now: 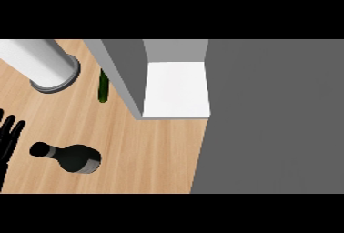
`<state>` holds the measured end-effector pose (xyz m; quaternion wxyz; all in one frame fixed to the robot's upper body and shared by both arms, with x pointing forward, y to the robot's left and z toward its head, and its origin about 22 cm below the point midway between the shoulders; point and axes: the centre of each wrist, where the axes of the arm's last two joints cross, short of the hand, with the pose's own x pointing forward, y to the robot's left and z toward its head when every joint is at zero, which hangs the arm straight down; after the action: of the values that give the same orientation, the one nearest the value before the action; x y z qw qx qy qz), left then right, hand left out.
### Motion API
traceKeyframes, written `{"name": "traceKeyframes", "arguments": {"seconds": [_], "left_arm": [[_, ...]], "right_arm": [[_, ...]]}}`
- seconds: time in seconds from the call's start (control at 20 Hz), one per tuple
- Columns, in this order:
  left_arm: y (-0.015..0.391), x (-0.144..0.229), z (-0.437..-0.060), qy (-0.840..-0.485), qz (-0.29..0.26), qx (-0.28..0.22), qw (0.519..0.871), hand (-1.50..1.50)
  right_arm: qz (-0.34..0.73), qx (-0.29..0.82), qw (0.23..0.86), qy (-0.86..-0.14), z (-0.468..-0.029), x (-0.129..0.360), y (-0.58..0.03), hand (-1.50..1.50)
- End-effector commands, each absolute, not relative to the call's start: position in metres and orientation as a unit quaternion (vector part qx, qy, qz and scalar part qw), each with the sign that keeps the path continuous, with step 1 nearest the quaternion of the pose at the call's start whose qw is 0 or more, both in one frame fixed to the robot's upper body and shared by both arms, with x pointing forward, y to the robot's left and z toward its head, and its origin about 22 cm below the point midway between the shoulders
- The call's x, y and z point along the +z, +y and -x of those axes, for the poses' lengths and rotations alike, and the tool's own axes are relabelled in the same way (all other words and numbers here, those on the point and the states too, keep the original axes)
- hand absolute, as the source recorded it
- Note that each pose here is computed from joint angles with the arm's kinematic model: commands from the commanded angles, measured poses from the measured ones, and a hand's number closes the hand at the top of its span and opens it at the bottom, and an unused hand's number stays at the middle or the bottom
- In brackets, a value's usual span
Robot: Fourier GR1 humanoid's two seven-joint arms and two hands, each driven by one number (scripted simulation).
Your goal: Pick up the wine, place it into the cabinet and close the cabinet
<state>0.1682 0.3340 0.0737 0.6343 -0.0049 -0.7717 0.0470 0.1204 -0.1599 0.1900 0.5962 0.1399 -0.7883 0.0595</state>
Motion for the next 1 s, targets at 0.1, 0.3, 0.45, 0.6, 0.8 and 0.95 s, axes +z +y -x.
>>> {"name": "traceKeyframes", "arguments": {"seconds": [0.1,0.3,0.45,0.6,0.8,0.95], "left_arm": [[0.345,0.033,-0.157,-0.763,-0.012,0.045,0.645,-1.50],[0.355,0.013,-0.164,-0.760,-0.019,0.060,0.647,-1.50],[0.360,-0.003,-0.149,-0.749,-0.023,0.056,0.660,-1.50],[0.378,-0.010,-0.163,-0.751,-0.020,0.049,0.659,-1.50],[0.359,-0.041,-0.168,-0.739,-0.007,0.056,0.671,-1.50],[0.365,-0.052,-0.177,-0.740,-0.010,0.052,0.670,-1.50]], "right_arm": [[-0.107,0.049,0.556,-0.823,-0.090,0.212,-0.176,-1.50],[-0.112,0.054,0.549,-0.826,-0.080,0.221,-0.184,-1.50],[-0.109,0.051,0.558,-0.821,-0.080,0.215,-0.180,-1.50],[-0.121,0.056,0.557,-0.820,-0.084,0.215,-0.170,-1.50],[-0.111,0.044,0.550,-0.827,-0.093,0.214,-0.169,-1.50],[-0.110,0.059,0.561,-0.819,-0.087,0.215,-0.172,-1.50]]}}
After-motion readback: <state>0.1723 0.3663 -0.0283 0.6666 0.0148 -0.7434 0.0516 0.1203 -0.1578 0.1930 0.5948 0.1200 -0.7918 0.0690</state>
